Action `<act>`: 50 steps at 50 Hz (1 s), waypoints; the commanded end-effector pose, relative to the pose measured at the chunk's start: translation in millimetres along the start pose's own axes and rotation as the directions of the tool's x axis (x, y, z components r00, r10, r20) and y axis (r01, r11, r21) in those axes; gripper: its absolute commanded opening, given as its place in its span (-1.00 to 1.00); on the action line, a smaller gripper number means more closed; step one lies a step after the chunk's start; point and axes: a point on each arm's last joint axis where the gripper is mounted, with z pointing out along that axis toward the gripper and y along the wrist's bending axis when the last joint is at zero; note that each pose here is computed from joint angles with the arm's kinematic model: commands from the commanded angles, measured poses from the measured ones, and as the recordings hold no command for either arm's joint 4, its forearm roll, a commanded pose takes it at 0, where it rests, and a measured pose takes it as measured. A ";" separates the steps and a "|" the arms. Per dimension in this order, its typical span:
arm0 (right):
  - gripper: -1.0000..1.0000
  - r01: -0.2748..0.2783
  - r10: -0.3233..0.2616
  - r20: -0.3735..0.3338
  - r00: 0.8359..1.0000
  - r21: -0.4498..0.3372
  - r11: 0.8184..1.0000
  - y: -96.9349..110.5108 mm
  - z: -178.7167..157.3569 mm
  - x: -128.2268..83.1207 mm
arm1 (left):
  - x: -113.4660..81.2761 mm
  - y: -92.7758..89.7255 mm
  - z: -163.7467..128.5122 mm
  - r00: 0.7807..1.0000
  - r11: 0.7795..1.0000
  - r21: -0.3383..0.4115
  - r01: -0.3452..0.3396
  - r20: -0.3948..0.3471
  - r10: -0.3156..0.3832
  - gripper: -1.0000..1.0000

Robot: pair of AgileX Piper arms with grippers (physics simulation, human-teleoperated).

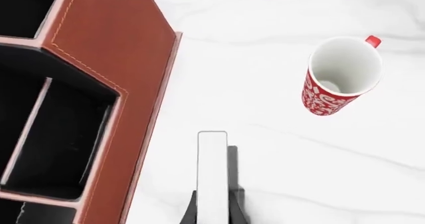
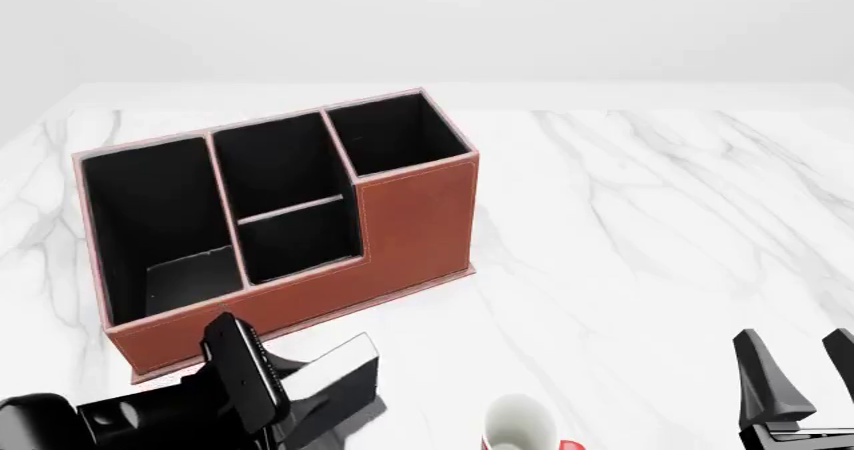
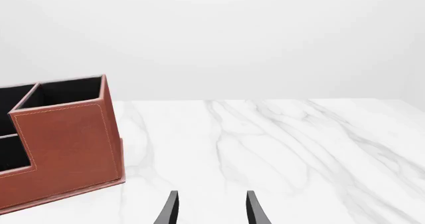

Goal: Pick up the book and place it in the front compartment of the caddy.

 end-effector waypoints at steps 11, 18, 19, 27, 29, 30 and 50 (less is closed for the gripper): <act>1.00 0.001 -0.001 0.000 1.000 0.001 1.000 -0.1 0.0 0.0 | -26.9 13.9 -16.1 0.998 0.998 -0.024 -0.059 -0.003 0.059 -1.00; 1.00 0.001 -0.001 0.000 1.000 0.001 1.000 -0.1 0.0 0.0 | -40.3 22.1 -22.4 0.997 0.996 -0.041 -0.080 -0.002 0.080 -1.00; 1.00 0.001 -0.001 0.000 1.000 0.001 1.000 -0.1 0.0 0.0 | -41.5 23.2 -23.0 0.997 0.996 -0.044 -0.083 -0.002 0.083 -1.00; 1.00 0.001 -0.001 0.000 1.000 0.001 1.000 -0.1 0.0 0.0 | -54.5 32.6 -30.1 0.995 0.993 -0.067 -0.101 -0.002 0.101 -1.00; 1.00 0.001 -0.001 0.000 1.000 0.002 1.000 -0.1 0.0 0.0 | -57.5 35.0 -31.3 0.994 0.992 -0.072 -0.105 -0.004 0.105 -1.00; 1.00 0.001 -0.001 0.000 1.000 0.001 1.000 -0.1 0.0 0.0 | -58.6 35.7 -31.8 0.994 0.991 -0.073 -0.108 -0.005 0.108 -1.00; 1.00 0.001 -0.001 0.000 1.000 0.001 1.000 -0.1 0.0 0.0 | -81.9 52.3 -46.6 0.985 0.979 -0.113 -0.173 -0.007 0.173 -1.00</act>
